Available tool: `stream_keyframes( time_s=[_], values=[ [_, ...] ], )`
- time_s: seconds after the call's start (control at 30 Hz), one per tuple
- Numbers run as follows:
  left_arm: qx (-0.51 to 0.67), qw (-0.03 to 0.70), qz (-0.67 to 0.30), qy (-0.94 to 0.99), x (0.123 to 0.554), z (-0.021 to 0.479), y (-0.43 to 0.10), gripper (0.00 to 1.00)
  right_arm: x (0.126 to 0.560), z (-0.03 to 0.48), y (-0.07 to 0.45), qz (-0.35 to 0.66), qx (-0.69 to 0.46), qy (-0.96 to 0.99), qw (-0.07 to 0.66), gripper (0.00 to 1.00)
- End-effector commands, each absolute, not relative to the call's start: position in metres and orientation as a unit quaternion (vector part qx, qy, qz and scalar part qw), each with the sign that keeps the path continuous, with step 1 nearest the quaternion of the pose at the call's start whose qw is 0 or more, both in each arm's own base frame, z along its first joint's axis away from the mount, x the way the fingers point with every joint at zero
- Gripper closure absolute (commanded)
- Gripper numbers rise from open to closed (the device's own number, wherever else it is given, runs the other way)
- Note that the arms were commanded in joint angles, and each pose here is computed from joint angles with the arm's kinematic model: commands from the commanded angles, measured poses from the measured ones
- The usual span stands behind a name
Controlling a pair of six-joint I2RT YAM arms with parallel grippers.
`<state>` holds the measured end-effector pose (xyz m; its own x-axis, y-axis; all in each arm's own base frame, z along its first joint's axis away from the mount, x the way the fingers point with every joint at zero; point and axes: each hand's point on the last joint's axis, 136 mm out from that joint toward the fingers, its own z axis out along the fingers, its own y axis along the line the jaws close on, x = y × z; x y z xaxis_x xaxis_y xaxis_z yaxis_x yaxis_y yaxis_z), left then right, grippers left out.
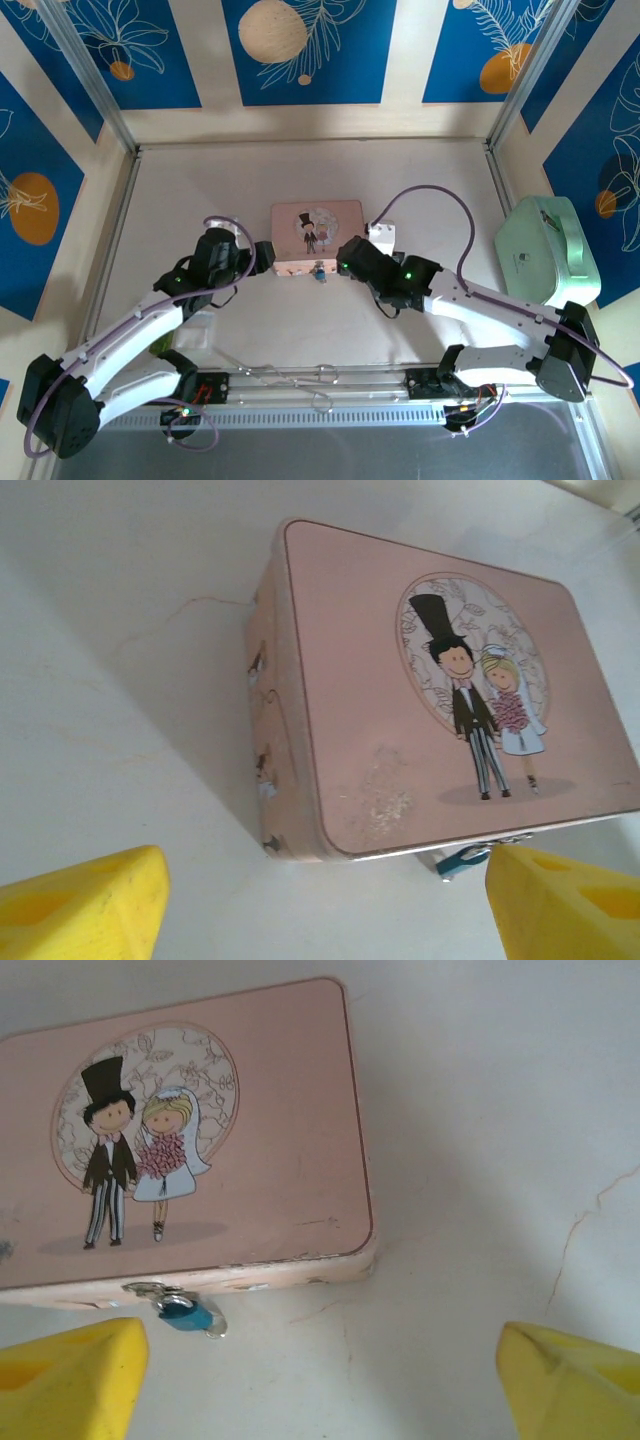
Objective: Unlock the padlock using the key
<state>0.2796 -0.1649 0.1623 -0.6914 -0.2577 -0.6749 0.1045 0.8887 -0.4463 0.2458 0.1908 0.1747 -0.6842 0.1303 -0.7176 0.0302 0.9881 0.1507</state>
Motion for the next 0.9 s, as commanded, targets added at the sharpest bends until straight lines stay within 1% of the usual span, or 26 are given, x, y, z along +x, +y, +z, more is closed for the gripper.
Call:
stream_keyframes(
  time_s=[0.0, 0.03, 0.1, 0.13, 0.27, 0.4, 0.6, 0.73, 0.87],
  values=[
    [-0.054, 0.386, -0.265, 0.882, 0.28, 0.168, -0.176, 0.18, 0.237, 0.162, 0.221, 0.141, 0.008, 0.921, 0.363, 0.14],
    [-0.057, 0.387, -0.265, 0.881, 0.28, 0.168, -0.175, 0.21, 0.234, 0.157, 0.227, 0.147, 0.003, 0.925, 0.349, 0.14],
    [-0.059, 0.39, -0.271, 0.878, 0.28, 0.17, -0.176, 0.28, 0.231, 0.15, 0.237, 0.148, -0.018, 0.93, 0.336, 0.19],
    [-0.058, 0.391, -0.277, 0.876, 0.28, 0.171, -0.177, 0.29, 0.228, 0.148, 0.242, 0.145, -0.033, 0.93, 0.337, 0.2],
    [-0.062, 0.383, -0.289, 0.875, 0.278, 0.168, -0.18, 0.3, 0.223, 0.145, 0.252, 0.132, -0.059, 0.928, 0.344, 0.22],
    [-0.067, 0.374, -0.297, 0.876, 0.275, 0.165, -0.182, 0.31, 0.222, 0.144, 0.252, 0.131, -0.05, 0.928, 0.346, 0.23],
    [-0.069, 0.367, -0.298, 0.878, 0.273, 0.16, -0.182, 0.33, 0.212, 0.133, 0.273, 0.199, -0.079, 0.925, 0.313, 0.22],
    [-0.068, 0.361, -0.288, 0.884, 0.272, 0.155, -0.18, 0.36, 0.214, 0.121, 0.277, 0.208, -0.071, 0.929, 0.298, 0.22],
    [-0.084, 0.359, -0.302, 0.879, 0.268, 0.15, -0.178, 0.37, 0.217, 0.113, 0.282, 0.2, -0.075, 0.933, 0.288, 0.23]
  ],
)
